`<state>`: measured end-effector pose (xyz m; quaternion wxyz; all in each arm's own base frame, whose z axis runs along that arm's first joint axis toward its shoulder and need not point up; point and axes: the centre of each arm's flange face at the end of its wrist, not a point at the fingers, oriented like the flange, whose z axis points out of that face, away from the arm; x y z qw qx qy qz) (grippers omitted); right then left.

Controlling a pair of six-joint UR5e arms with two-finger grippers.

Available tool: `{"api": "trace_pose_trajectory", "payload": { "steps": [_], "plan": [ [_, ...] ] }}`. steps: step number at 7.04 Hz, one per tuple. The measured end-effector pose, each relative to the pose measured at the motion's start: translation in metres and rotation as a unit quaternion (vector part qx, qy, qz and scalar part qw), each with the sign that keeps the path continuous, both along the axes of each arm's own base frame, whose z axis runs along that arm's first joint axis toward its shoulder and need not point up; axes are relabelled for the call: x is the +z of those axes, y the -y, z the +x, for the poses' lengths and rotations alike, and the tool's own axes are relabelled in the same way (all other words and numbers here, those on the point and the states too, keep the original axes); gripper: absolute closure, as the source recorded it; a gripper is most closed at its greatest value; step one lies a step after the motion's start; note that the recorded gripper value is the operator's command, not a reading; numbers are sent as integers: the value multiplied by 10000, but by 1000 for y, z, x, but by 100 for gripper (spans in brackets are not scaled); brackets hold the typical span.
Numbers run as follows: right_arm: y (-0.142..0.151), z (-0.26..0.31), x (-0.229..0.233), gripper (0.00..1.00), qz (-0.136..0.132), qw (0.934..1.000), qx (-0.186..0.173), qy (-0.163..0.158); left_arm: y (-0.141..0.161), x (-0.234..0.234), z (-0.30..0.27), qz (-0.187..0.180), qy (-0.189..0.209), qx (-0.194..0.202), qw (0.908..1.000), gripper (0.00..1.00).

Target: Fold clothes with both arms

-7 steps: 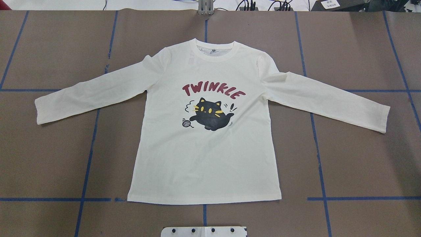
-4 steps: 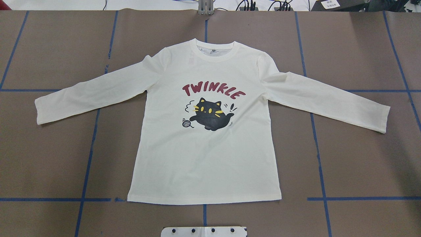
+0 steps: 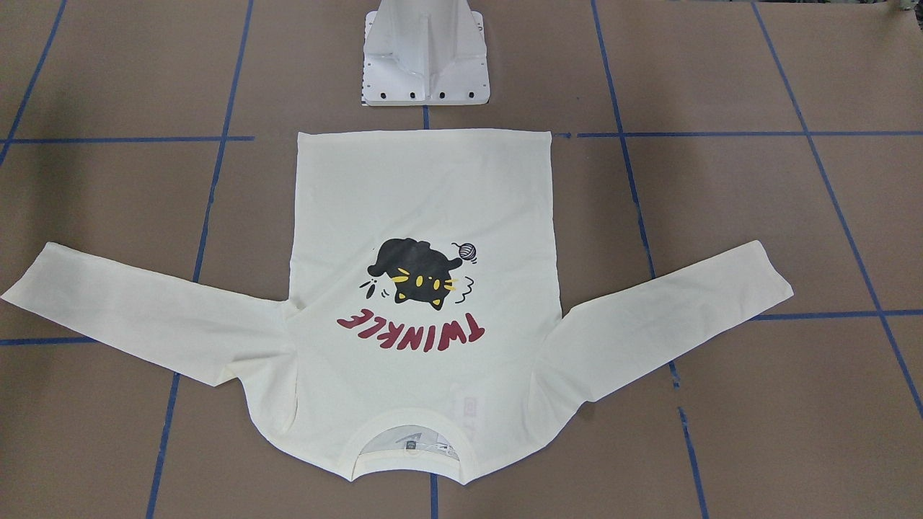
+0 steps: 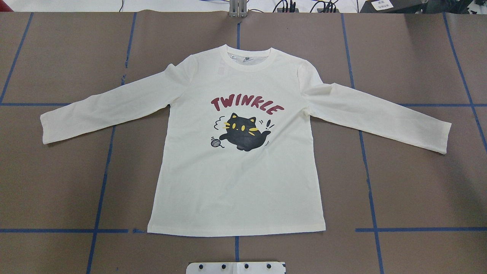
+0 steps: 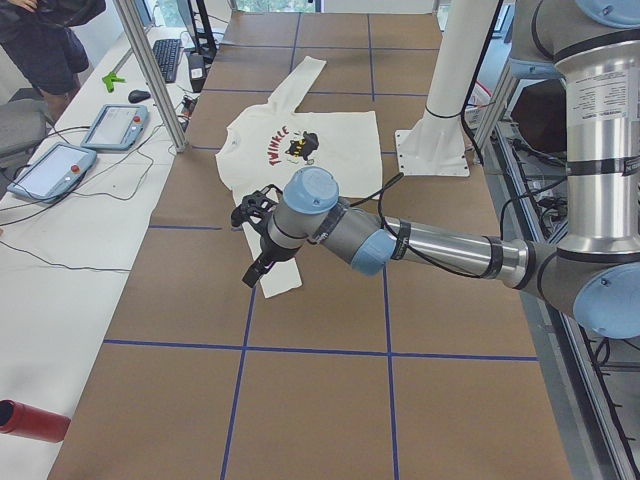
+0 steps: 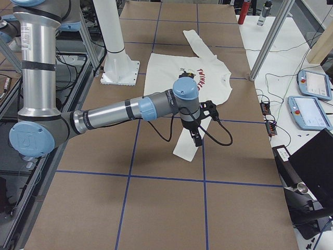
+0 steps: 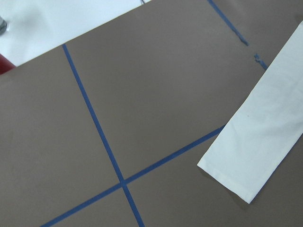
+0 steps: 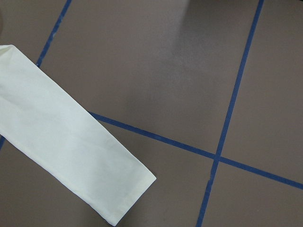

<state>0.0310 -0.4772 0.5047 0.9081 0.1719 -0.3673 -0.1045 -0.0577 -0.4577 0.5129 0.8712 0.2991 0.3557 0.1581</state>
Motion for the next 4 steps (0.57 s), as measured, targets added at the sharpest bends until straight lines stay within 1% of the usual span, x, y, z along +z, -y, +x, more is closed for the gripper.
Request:
{"api": "trace_pose_trajectory", "payload": {
  "steps": [1, 2, 3, 4],
  "plan": [
    [3, -14, -7, 0, 54, 9998, 136, 149, 1, -2, 0, 66, -6, 2, 10000, 0],
    [7, -42, -8, 0, -77, 9985, 420, 332, 1, -3, 0, 90, -8, 4, 10000, 0],
    [10, -76, 4, 7, -162, 9956, 769, 508, 1, -3, 0, 103, -9, 4, 9999, 0],
    [12, -107, 32, 20, -170, 9918, 1060, 695, 1, -4, 0, 115, -9, 4, 9999, 0]
  ]
}}
